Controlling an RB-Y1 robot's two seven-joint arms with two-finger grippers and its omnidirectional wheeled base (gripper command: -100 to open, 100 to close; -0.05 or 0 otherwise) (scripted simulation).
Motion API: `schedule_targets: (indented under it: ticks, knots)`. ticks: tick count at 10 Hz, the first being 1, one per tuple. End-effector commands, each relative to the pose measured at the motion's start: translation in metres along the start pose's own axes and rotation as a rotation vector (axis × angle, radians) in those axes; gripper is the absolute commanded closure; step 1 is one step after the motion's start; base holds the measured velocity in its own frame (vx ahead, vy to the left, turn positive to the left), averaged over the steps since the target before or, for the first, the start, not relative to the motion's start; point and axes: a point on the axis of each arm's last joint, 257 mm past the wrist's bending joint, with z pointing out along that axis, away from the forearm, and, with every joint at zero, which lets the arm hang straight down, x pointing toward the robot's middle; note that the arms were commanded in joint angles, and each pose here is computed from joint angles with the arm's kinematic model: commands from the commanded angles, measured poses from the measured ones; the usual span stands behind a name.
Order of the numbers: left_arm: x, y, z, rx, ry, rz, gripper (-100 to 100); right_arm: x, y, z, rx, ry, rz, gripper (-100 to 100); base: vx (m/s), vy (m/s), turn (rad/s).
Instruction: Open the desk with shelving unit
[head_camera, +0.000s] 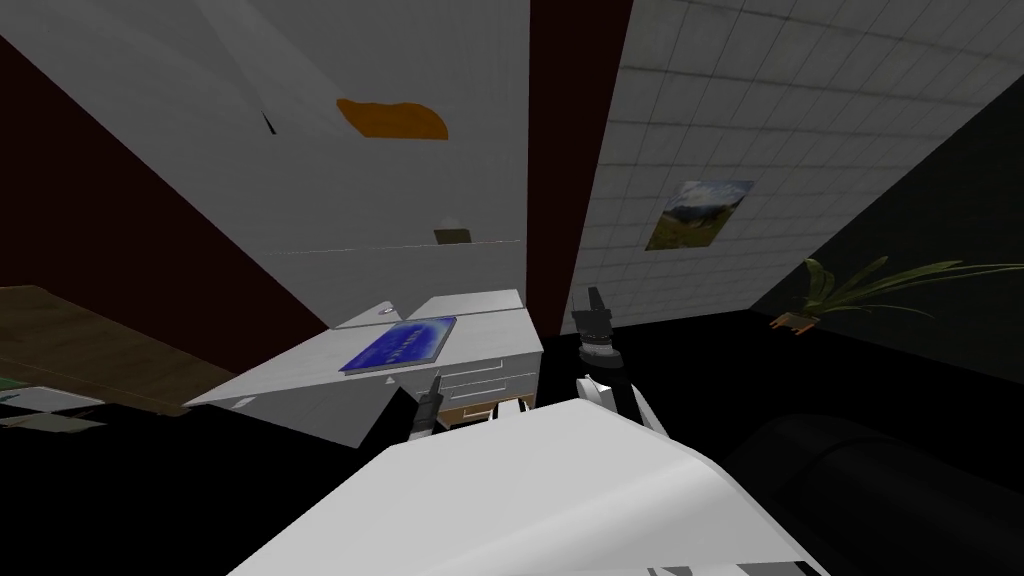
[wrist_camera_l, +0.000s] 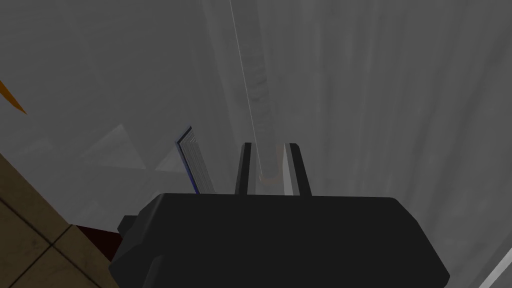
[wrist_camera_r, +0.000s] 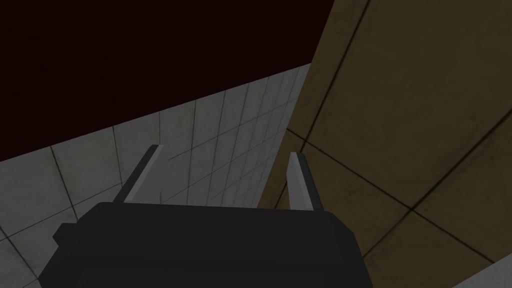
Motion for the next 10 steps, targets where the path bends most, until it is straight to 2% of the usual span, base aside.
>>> schedule_targets:
  ticks: [1,2,3,5,6,8,9,10]
  knots:
    - [0.004,0.008,0.014,-0.012,0.011,-0.007,100,0.0,0.0,0.0,0.0,0.0,0.0,0,-0.108,-0.006,0.044]
    - [0.007,0.011,0.025,-0.012,0.018,-0.01,100,0.0,0.0,0.0,0.0,0.0,0.0,0,-0.12,-0.005,0.059]
    - [0.007,0.012,0.025,-0.014,0.018,-0.011,100,0.0,0.0,0.0,0.0,0.0,0.0,0,-0.101,0.003,0.025]
    - [0.013,0.016,0.048,-0.015,0.034,-0.015,100,0.0,0.0,0.0,0.0,0.0,0.0,0,-0.14,0.012,0.064]
    - [0.013,0.017,0.048,-0.019,0.035,-0.016,100,0.0,0.0,0.0,0.0,0.0,0.0,0,-0.102,-0.007,0.028]
    - [0.018,0.02,0.07,-0.021,0.05,-0.016,100,0.0,0.0,0.0,0.0,0.0,0.0,0,-0.117,-0.001,0.067]
    - [0.019,0.022,0.071,-0.024,0.051,-0.017,100,0.0,0.0,0.0,0.0,0.0,0.0,0,-0.111,0.007,0.029]
    - [0.022,0.023,0.082,-0.027,0.059,-0.017,100,0.0,0.0,0.0,0.0,0.0,0.0,0,-0.094,0.005,0.058]
